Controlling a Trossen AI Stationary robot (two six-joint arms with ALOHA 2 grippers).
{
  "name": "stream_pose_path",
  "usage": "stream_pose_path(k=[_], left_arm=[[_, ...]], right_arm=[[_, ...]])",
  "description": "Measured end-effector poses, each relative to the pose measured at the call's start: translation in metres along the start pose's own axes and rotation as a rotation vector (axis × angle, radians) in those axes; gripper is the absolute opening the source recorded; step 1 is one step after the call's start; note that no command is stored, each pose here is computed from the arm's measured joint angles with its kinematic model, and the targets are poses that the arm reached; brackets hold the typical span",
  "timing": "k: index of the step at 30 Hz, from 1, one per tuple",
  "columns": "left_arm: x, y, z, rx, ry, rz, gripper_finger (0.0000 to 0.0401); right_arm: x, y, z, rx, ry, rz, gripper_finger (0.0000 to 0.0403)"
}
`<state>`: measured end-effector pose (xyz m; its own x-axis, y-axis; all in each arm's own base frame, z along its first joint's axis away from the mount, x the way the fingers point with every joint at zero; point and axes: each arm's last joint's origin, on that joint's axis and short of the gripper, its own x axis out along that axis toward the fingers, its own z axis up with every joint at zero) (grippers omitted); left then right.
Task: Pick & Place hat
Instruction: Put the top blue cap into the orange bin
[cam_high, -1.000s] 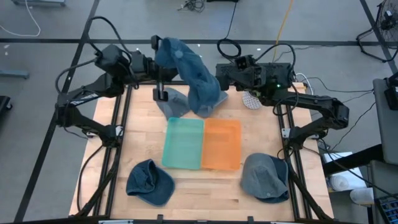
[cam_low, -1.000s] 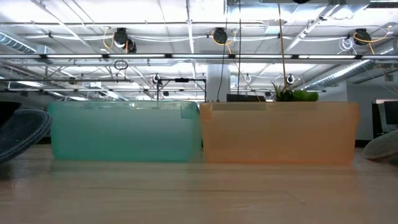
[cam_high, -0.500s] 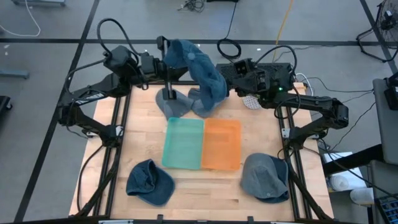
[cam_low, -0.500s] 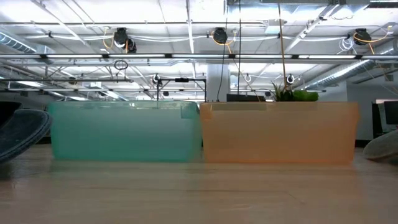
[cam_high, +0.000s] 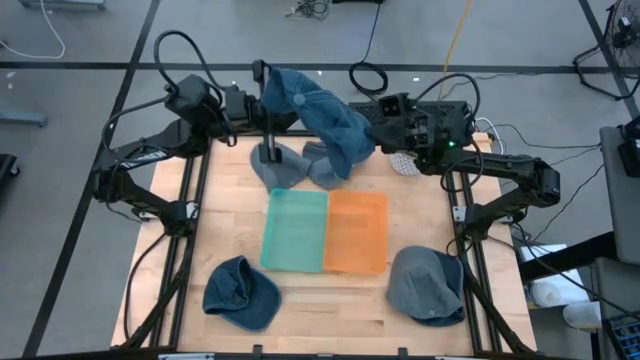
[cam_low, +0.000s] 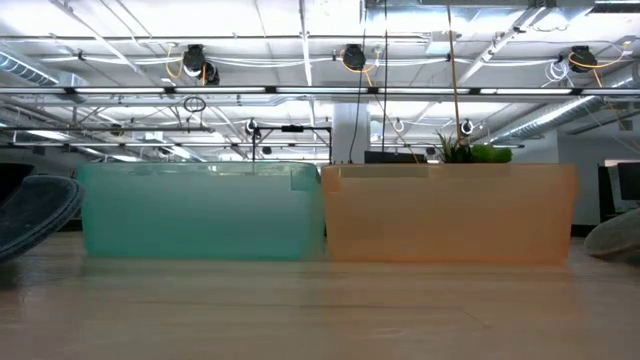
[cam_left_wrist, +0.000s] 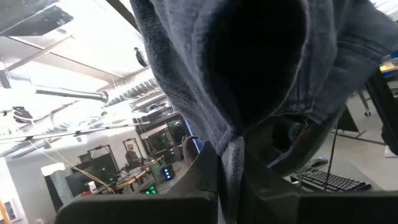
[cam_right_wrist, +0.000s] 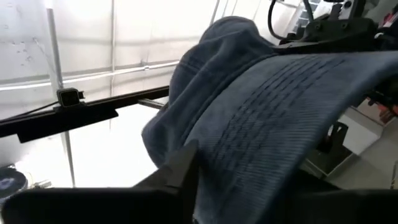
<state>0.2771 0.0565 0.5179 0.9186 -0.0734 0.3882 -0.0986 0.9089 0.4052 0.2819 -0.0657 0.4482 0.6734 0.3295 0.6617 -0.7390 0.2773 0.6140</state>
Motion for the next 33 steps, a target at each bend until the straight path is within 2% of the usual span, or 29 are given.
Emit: stream_pose_path(k=[4,7,15,23,30,33], left_arm=[[0.0,0.0,0.0,-0.015,0.002,0.004,0.0014],[0.0,0.001,-0.001,-0.063,0.017,0.042,0.0034],[-0.001,0.003,0.001,-0.182,0.017,0.098,0.0127],[-0.005,0.005,0.003,-0.243,0.036,0.152,0.0234],[-0.023,0.017,0.009,-0.379,0.097,0.211,0.0301],[-0.028,0.02,0.011,-0.463,0.113,0.223,0.0314]], right_arm=[[0.0,0.001,0.0,-0.008,0.004,0.005,0.0038],[0.0,0.001,0.0,-0.054,0.003,0.01,0.0008],[0.0,0.007,0.001,-0.137,-0.026,0.061,0.0003],[-0.006,0.014,0.01,-0.202,-0.094,0.119,0.0001],[-0.015,0.026,0.022,-0.464,-0.174,0.183,0.0001],[-0.018,0.028,0.027,-0.642,-0.2,0.163,0.0001]])
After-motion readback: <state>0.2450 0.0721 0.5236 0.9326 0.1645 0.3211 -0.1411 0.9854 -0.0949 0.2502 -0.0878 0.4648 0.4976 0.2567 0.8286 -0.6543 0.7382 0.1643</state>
